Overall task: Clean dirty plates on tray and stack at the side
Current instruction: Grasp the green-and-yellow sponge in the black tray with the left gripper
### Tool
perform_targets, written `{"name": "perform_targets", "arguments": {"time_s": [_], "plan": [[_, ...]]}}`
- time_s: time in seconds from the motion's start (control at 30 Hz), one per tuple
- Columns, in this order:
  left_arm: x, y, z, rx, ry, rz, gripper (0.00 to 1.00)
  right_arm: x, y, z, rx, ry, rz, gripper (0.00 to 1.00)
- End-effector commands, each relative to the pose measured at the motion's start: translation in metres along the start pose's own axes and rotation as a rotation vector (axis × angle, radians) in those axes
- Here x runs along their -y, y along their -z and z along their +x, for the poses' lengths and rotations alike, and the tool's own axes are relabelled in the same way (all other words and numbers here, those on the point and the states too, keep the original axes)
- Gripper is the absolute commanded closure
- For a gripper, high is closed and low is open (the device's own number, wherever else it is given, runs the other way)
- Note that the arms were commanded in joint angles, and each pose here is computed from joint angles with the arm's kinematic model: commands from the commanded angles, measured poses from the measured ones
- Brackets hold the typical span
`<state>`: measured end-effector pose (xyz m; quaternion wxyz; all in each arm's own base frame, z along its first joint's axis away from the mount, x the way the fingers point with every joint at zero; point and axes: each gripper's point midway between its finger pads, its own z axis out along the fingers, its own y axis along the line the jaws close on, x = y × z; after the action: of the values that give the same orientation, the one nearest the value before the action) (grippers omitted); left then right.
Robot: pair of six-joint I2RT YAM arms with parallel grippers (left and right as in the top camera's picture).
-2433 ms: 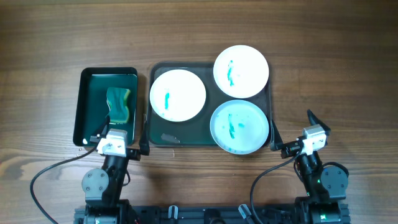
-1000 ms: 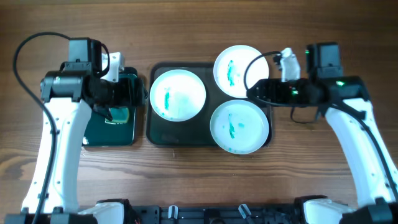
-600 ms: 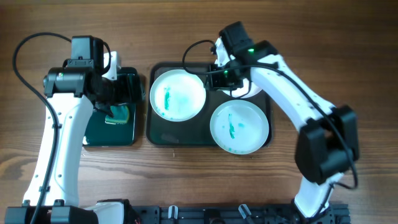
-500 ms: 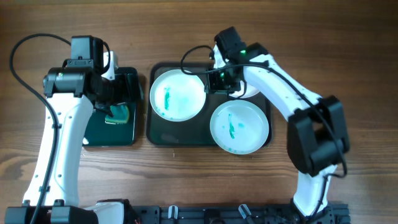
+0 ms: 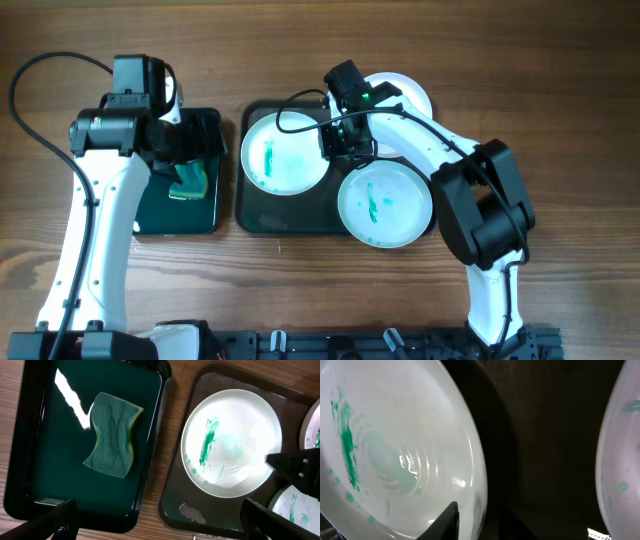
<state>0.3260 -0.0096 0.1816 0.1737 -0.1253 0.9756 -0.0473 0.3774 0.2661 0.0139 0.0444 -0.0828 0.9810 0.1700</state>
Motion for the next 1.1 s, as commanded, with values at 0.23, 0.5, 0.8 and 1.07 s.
{"name": "perform_targets", "arguments": {"time_s": [0.23,0.5,0.8,1.07], "plan": [[-0.022,-0.009,-0.009,0.020,0.023,-0.122,0.00,0.016,-0.025,0.004,0.021,-0.051,0.033,0.96],[-0.057,-0.074,-0.013,-0.121,0.086,-0.180,0.13,0.016,-0.025,0.004,0.024,-0.043,0.032,0.96],[-0.060,-0.113,0.004,-0.266,-0.106,-0.157,0.37,0.015,-0.025,0.000,0.037,-0.036,0.027,0.96],[-0.058,-0.122,-0.001,-0.261,-0.222,-0.131,0.47,0.015,-0.025,-0.003,0.052,-0.032,0.029,0.96]]}}
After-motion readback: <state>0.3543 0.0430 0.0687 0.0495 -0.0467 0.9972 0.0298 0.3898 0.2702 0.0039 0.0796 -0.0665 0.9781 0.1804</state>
